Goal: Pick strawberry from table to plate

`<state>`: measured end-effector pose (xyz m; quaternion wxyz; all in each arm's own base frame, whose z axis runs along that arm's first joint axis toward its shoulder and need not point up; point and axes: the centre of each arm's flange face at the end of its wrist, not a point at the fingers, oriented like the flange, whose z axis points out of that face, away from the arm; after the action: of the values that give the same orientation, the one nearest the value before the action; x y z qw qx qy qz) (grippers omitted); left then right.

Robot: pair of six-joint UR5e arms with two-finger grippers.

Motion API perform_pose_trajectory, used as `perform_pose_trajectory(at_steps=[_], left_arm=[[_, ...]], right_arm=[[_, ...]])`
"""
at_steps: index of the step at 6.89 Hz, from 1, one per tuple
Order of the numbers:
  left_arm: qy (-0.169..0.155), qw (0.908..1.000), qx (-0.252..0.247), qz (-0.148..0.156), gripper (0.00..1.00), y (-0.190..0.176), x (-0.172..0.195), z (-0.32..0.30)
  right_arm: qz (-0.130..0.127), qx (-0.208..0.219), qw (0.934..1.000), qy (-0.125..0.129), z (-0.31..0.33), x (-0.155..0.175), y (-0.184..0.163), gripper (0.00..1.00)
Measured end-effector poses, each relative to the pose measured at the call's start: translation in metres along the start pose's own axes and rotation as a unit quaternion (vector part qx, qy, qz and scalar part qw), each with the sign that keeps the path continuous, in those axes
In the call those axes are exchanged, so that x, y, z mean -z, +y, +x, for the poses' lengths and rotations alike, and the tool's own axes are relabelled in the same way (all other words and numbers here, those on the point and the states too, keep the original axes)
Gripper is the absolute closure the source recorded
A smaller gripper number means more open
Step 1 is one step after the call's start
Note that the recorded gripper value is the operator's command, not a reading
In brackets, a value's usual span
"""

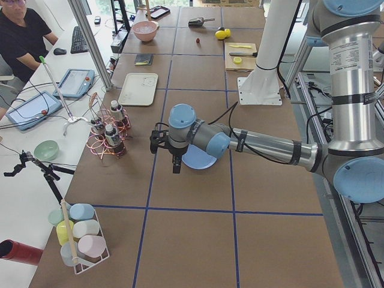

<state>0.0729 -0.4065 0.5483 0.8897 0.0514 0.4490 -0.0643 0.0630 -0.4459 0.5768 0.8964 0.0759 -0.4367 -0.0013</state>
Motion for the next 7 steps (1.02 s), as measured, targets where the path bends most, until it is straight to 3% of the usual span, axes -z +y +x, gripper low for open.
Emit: perform_pose_trajectory(at_steps=[3,5,7], left_arm=[[0.022,0.998,0.049,-0.034,0.02,0.06,-0.055,0.028],[0.028,0.9961,0.079,-0.029,0.06,0.093,-0.112,0.041],[0.02,0.9957,0.088,-0.022,0.12,0.105,-0.138,0.043]], right_arm=[[0.003,-0.003,1.0,0.0,-0.003,0.002,-0.002,0.0],[0.0,-0.01,1.0,-0.001,-0.001,0.0,0.0,0.0],[0.001,-0.008,1.0,-0.001,-0.001,0.0,0.0,0.0]])
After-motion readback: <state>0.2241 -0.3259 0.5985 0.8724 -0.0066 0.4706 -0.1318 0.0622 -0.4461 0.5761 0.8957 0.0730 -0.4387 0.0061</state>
